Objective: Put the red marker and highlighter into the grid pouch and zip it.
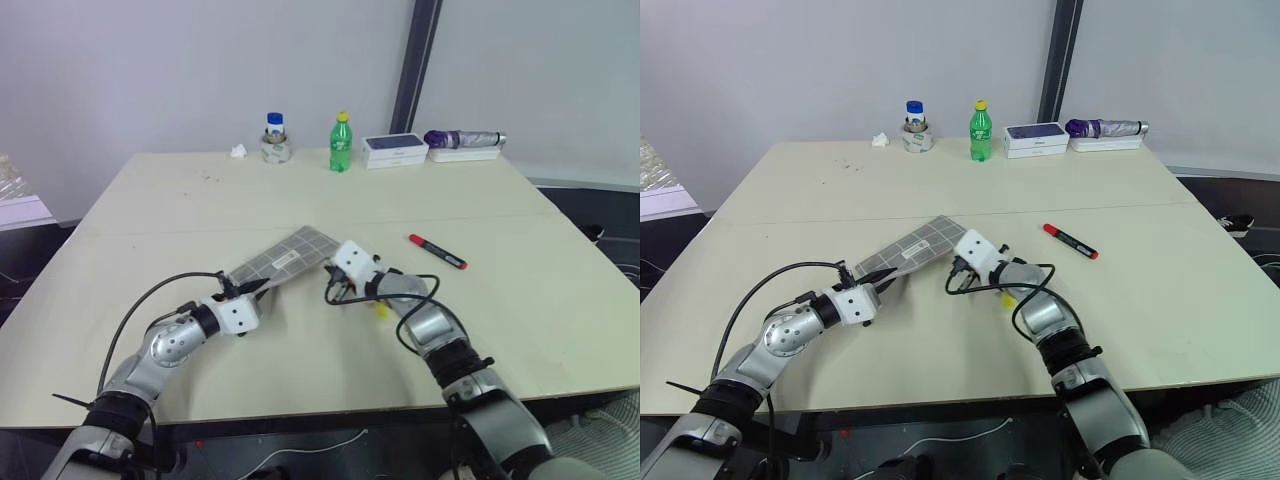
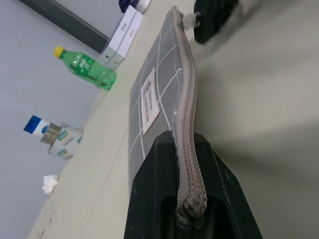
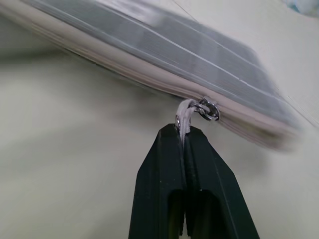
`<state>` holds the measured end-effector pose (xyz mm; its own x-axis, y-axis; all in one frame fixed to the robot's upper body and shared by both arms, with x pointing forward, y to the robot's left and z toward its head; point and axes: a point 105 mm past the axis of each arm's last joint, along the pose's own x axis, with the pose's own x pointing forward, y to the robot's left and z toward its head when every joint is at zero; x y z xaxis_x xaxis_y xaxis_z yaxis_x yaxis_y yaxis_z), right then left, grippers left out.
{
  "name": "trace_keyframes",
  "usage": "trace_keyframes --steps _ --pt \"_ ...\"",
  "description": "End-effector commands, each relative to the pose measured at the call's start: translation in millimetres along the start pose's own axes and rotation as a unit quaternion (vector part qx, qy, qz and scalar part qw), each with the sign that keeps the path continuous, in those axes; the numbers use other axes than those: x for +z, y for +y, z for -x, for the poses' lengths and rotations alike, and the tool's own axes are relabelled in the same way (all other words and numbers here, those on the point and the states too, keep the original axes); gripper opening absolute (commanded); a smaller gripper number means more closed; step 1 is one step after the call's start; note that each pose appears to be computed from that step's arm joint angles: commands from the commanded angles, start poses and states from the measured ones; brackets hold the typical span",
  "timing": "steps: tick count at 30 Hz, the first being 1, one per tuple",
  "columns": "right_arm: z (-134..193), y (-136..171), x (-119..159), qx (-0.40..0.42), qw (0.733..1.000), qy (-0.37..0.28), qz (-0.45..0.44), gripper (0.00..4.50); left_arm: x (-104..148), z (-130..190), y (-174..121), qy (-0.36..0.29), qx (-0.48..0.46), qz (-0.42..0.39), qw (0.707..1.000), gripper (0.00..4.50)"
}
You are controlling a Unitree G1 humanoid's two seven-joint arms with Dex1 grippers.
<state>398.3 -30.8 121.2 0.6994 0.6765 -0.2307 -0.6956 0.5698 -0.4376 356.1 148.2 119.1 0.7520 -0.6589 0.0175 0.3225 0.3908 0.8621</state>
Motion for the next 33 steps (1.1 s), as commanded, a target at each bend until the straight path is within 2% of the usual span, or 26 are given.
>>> trace_keyframes --steps 1,6,12,14,18,21,28,29,33 --pt "-3.3 14.9 37.1 0.024 0.998 -0.053 0.019 0.04 3.7 -5.6 8.7 -0.005 0.019 -0.006 1.000 0.00" --pt "-2.7 47.2 52.4 0.102 0.988 -0.081 0.087 0.04 6.7 -12.6 8.9 -0.011 0.021 -0.004 1.000 0.00" --pt "-6.8 75.0 63.7 0.165 0.974 -0.109 0.113 0.04 5.3 -18.7 13.8 -0.014 0.018 -0.009 1.000 0.00" --pt "-9.2 75.7 63.3 0.161 0.974 -0.107 0.120 0.04 6.2 -19.3 13.2 -0.017 0.017 -0.010 1.000 0.00" --pt "-8.4 56.0 59.1 0.129 0.981 -0.101 0.105 0.04 5.4 -17.8 12.6 -0.015 0.018 -0.017 1.000 0.00" --pt "-0.3 43.4 52.5 0.125 0.984 -0.100 0.078 0.86 2.5 -14.2 10.0 -0.010 0.016 -0.008 1.000 0.00" --pt "25.0 25.1 33.1 0.114 0.987 -0.079 0.076 4.20 1.6 -11.9 9.6 -0.007 0.022 -0.029 0.999 0.00" --pt "29.4 21.9 31.5 0.108 0.988 -0.077 0.075 4.42 1.8 -11.8 10.7 -0.007 0.026 -0.033 0.999 0.00" --pt "55.0 1.9 23.2 0.047 0.994 -0.096 0.032 4.42 2.6 -10.6 11.3 -0.010 0.029 -0.040 0.999 0.00"
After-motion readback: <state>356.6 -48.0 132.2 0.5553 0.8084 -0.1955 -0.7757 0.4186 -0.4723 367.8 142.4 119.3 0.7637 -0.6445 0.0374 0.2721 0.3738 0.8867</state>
